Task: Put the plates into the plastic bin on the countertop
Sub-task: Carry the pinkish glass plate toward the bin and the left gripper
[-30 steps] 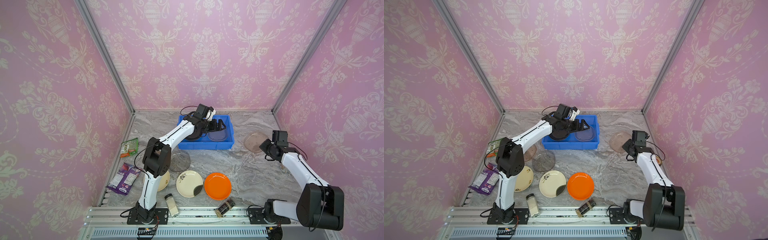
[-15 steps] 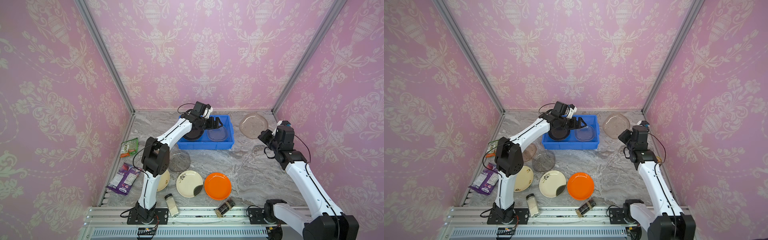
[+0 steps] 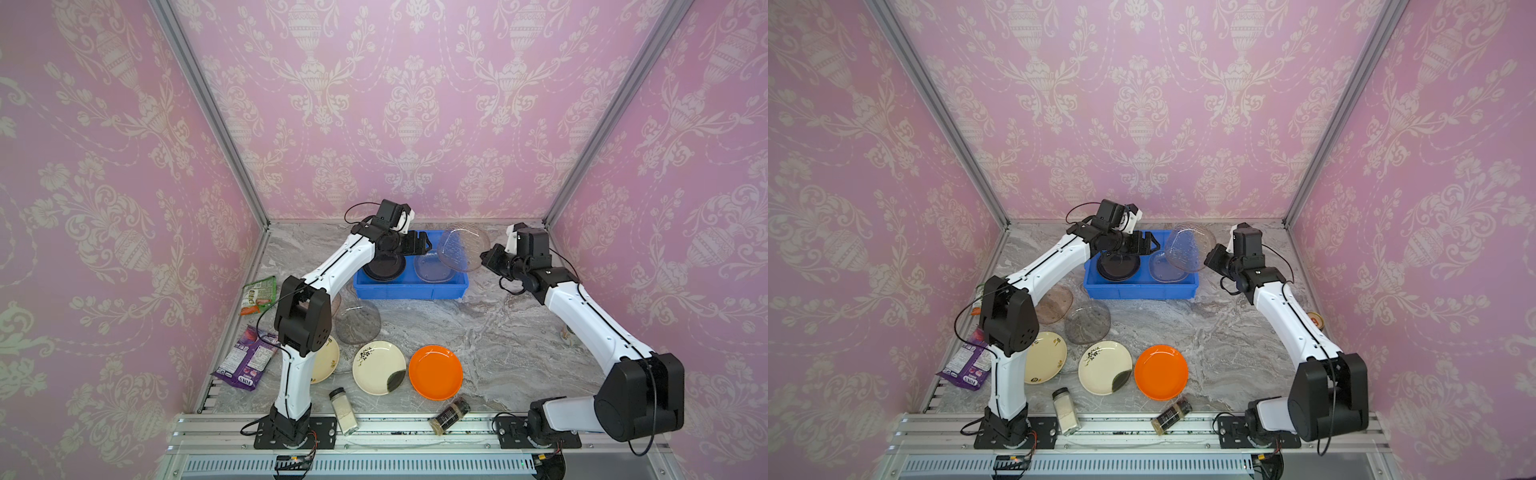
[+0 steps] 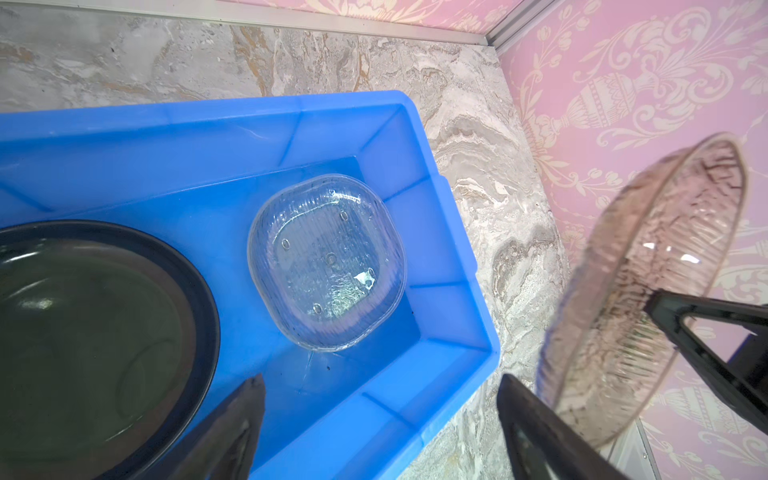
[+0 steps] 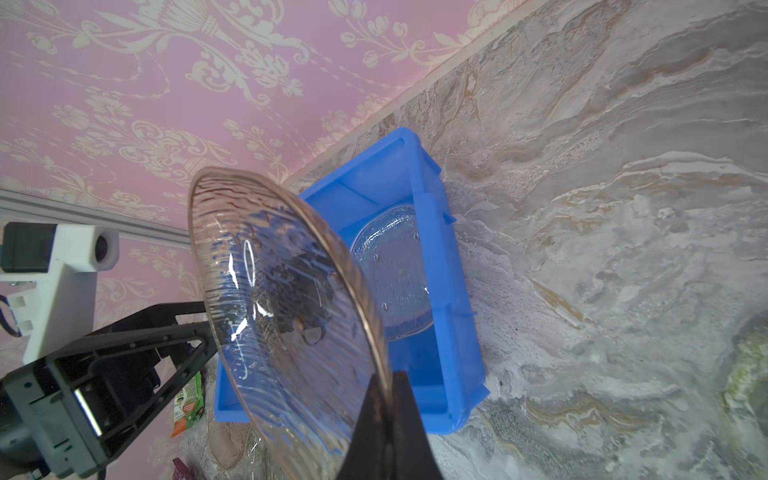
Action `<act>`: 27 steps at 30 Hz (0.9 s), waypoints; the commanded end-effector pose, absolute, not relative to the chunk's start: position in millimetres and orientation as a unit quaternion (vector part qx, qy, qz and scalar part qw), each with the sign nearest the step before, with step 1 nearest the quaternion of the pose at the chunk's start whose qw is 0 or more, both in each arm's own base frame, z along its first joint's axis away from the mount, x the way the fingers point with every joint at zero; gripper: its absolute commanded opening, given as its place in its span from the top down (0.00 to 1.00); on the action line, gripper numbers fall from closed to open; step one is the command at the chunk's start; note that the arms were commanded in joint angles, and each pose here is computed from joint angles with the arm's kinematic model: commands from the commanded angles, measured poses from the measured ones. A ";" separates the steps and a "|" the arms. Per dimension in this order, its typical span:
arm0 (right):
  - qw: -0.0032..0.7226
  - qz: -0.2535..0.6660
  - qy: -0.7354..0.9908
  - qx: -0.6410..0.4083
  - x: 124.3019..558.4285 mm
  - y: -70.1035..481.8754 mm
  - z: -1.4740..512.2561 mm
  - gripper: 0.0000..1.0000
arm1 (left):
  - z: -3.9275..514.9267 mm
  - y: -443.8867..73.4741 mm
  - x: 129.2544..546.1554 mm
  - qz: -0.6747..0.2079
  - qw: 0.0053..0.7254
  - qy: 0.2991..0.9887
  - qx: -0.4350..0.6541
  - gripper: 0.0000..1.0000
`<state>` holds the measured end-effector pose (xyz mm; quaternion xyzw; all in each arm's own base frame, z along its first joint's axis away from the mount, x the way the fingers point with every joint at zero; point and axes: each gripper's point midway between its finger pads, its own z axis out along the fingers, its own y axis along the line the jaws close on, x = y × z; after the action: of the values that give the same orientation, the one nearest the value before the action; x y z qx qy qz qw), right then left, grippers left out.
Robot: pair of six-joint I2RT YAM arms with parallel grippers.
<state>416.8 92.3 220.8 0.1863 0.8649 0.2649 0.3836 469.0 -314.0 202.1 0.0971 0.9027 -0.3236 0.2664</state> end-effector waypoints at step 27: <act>0.321 0.261 0.901 0.129 446.3 144.5 205.4 1.00 | 220.0 -293.0 486.1 -0.348 0.285 0.891 0.057 0.43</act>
<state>447.3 141.7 205.5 0.1420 0.8939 0.2776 0.3221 485.2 -288.8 208.8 0.0595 0.8970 -0.3372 0.2795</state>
